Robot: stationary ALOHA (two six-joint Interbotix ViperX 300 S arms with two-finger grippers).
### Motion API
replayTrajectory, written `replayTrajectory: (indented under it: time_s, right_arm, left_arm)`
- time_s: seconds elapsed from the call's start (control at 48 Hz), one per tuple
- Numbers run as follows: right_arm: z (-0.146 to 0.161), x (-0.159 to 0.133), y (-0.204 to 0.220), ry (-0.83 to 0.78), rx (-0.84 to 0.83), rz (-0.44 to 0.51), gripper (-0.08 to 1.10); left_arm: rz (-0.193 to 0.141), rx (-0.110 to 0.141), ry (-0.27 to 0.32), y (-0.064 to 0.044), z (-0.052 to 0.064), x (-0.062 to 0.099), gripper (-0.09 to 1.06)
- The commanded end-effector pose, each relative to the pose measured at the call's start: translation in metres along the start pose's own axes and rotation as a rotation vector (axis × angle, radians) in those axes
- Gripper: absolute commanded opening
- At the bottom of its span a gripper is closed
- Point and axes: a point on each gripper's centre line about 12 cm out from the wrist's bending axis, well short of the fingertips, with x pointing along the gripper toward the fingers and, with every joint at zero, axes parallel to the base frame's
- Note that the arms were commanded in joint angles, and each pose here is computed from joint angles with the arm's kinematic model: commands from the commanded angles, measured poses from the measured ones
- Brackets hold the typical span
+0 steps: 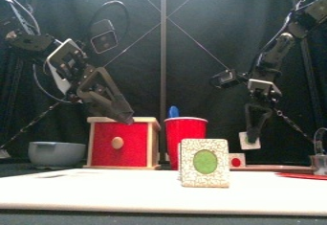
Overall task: Place sushi on board then cut the sushi with the knife then place the pieces on the plate
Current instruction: Place the 4 sushi pieces on the plate
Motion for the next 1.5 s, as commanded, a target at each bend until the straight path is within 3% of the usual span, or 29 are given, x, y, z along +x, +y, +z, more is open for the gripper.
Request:
replayTrajectory:
  time_s: [0.021, 0.25, 0.479, 0.771, 0.958, 1.208, 1.5]
  right_arm:
    - [0.004, 0.002, -0.009, -0.009, 0.009, -0.02, 0.54]
    - [-0.001, 0.028, -0.013, 0.038, -0.015, -0.04, 0.57]
    - [-0.003, 0.037, -0.015, 0.057, -0.03, -0.049, 0.73]
    - [0.015, -0.007, -0.011, -0.036, -0.023, -0.044, 0.8]
    - [0.021, -0.041, 0.046, -0.139, -0.108, 0.112, 0.8]
    - [0.013, -0.058, 0.148, -0.259, -0.256, 0.402, 0.8]
    - [0.003, -0.041, 0.207, -0.264, -0.328, 0.51, 0.8]
  left_arm:
    - [0.003, -0.003, -0.017, 0.001, 0.006, 0.001, 0.77]
    - [0.005, -0.006, -0.011, 0.002, 0.005, 0.001, 0.77]
    - [0.006, -0.009, 0.003, 0.002, 0.004, 0.001, 0.77]
    - [0.005, -0.008, 0.004, 0.002, 0.004, 0.001, 0.77]
    - [0.005, -0.009, -0.002, 0.002, 0.007, 0.002, 0.77]
    - [0.01, -0.018, -0.004, 0.003, 0.007, 0.002, 0.77]
    - [0.012, -0.031, -0.011, 0.002, 0.01, 0.003, 0.77]
